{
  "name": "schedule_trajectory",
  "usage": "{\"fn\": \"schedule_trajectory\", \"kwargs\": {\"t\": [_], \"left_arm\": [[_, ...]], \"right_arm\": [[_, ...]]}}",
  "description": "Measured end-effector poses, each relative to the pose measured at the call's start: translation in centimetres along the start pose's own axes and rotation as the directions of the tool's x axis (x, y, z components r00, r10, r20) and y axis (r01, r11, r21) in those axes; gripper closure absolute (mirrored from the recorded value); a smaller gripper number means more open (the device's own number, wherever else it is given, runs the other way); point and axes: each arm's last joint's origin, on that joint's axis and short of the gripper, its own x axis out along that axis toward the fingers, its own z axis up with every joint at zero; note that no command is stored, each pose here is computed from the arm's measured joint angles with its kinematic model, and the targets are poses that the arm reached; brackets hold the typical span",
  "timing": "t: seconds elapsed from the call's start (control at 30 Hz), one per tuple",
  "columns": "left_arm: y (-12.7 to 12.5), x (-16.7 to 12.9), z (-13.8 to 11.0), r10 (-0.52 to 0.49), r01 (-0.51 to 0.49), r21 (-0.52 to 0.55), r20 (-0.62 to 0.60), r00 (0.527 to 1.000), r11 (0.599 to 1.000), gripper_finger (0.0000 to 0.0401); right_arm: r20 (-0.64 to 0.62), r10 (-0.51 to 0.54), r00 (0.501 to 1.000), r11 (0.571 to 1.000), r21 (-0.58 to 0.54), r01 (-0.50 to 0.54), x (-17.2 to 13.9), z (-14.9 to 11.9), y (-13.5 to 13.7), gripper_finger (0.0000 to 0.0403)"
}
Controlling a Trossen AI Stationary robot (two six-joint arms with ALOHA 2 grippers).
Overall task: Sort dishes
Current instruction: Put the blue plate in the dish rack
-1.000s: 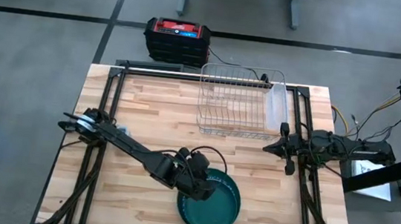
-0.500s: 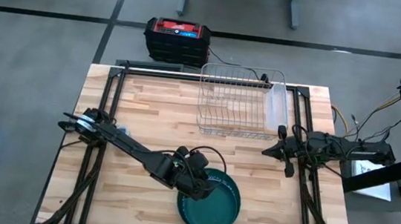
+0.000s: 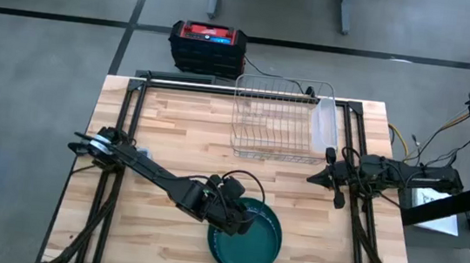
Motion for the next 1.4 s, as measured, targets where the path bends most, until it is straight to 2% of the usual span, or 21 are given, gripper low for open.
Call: {"fn": "schedule_trajectory", "kwargs": {"t": [0.3,0.43,0.6,0.73,0.87,1.1,1.4], "left_arm": [[-0.1,-0.1,-0.6,-0.054,0.055,0.007,-0.129,0.99,0.998,0.0223],[0.1,-0.4,-1.2,-0.025,0.031,0.033,-0.177,0.984,0.999,0.0223],[0.3,-0.6,-1.6,-0.006,0.008,0.01,-0.207,0.978,1.0,0.0223],[0.5,-0.8,-2.1,0.006,-0.009,-0.008,-0.283,0.959,1.0,0.0223],[0.8,-0.9,-2.3,0.031,-0.037,-0.015,-0.299,0.954,0.999,0.0223],[0.7,-1.0,-2.5,0.003,-0.03,-0.069,-0.365,0.931,0.997,0.0223],[0.6,-0.9,-2.7,0.005,-0.045,-0.1,-0.37,0.929,0.994,0.0223]], "right_arm": [[0.029,-0.002,1.0,1.0,0.02,0.001,0.0,0.2,0.0,0.0403],[0.04,-0.005,0.999,1.0,0.016,0.004,0.1,0.3,0.0,0.0403],[0.043,-0.006,0.999,1.0,0.016,0.005,0.1,0.3,0.0,0.0403],[0.044,-0.006,0.999,1.0,0.019,0.006,0.1,0.3,0.0,0.0403],[0.045,-0.007,0.999,1.0,0.019,0.006,0.1,0.3,0.0,0.0403],[0.045,-0.009,0.999,1.0,0.018,0.008,0.1,0.3,0.0,0.0403],[0.044,-0.01,0.999,1.0,0.012,0.009,0.1,0.2,0.0,0.0403]]}}
